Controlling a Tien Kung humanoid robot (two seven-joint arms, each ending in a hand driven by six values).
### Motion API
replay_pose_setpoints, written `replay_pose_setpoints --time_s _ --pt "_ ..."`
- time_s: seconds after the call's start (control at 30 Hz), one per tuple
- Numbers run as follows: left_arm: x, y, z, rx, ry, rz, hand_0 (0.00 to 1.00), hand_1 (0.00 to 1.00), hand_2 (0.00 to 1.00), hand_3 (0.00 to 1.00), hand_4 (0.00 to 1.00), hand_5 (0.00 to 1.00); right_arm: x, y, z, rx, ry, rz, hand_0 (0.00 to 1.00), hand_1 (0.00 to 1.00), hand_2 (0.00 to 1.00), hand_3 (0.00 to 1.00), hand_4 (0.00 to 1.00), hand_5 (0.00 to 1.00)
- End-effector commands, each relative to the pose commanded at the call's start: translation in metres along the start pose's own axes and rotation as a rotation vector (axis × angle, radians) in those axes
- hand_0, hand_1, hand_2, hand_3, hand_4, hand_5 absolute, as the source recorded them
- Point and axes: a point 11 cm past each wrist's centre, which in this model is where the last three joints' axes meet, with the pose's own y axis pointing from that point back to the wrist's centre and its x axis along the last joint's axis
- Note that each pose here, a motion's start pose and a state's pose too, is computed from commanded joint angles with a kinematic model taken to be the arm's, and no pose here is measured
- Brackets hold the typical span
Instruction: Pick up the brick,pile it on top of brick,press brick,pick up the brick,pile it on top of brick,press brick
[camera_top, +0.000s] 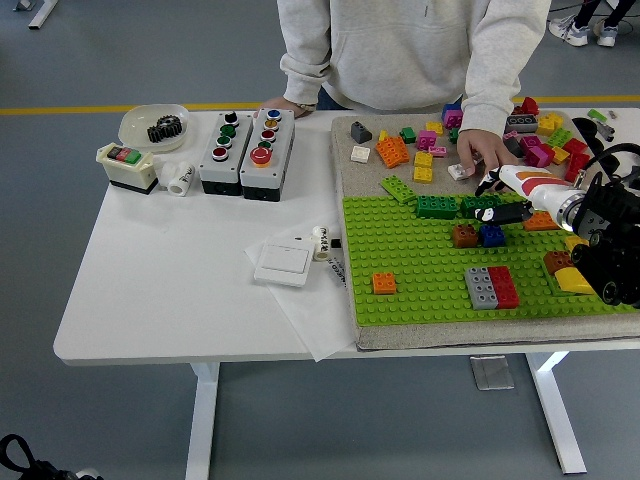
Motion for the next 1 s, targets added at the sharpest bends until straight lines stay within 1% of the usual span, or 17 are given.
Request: replay_pose_setpoints --time_s 0.27,0.3,0.7,0.87,0.9,1.0 --pt "-0.001 0.0 -0.001 0.001 0.001 -0.003 0.786 0.764 0.767 0.596 0.665 0.591 -0.004 0.001 0.0 0.005 -0.001 -0.012 0.767 0.746 0.763 0.644 0.753 0.583" --pt "-0.001 0.0 -0.001 0.001 0.001 -0.003 0.783 0.764 0.767 0.597 0.665 0.592 -0.004 0.001 0.0 0.006 -0.001 -0.012 0.732 0.727 0.744 0.641 0.762 0.576" --pt "-0.005 -0.001 -0.007 0.01 0.012 -0.01 0.787 0.765 0.768 0.597 0.665 0.592 0.007 0.001 -0.004 0.042 0.008 0.053 0.728 0.721 0.74 0.639 0.776 0.567" --pt "-0.008 -0.002 -0.011 0.017 0.014 -0.016 0.787 0.765 0.768 0.597 0.665 0.592 0.003 0.001 -0.006 0.048 0.013 0.038 0.728 0.721 0.74 0.639 0.776 0.567" --pt "-0.009 -0.002 -0.012 0.018 0.015 -0.017 0.786 0.764 0.766 0.596 0.665 0.591 0.002 0.001 -0.006 0.049 0.015 0.029 0.76 0.74 0.756 0.667 0.796 0.543" --pt "-0.01 -0.002 -0.014 0.02 0.019 -0.019 0.786 0.764 0.766 0.596 0.665 0.591 0.0 0.001 -0.006 0.051 0.017 0.017 0.76 0.74 0.756 0.667 0.796 0.543"
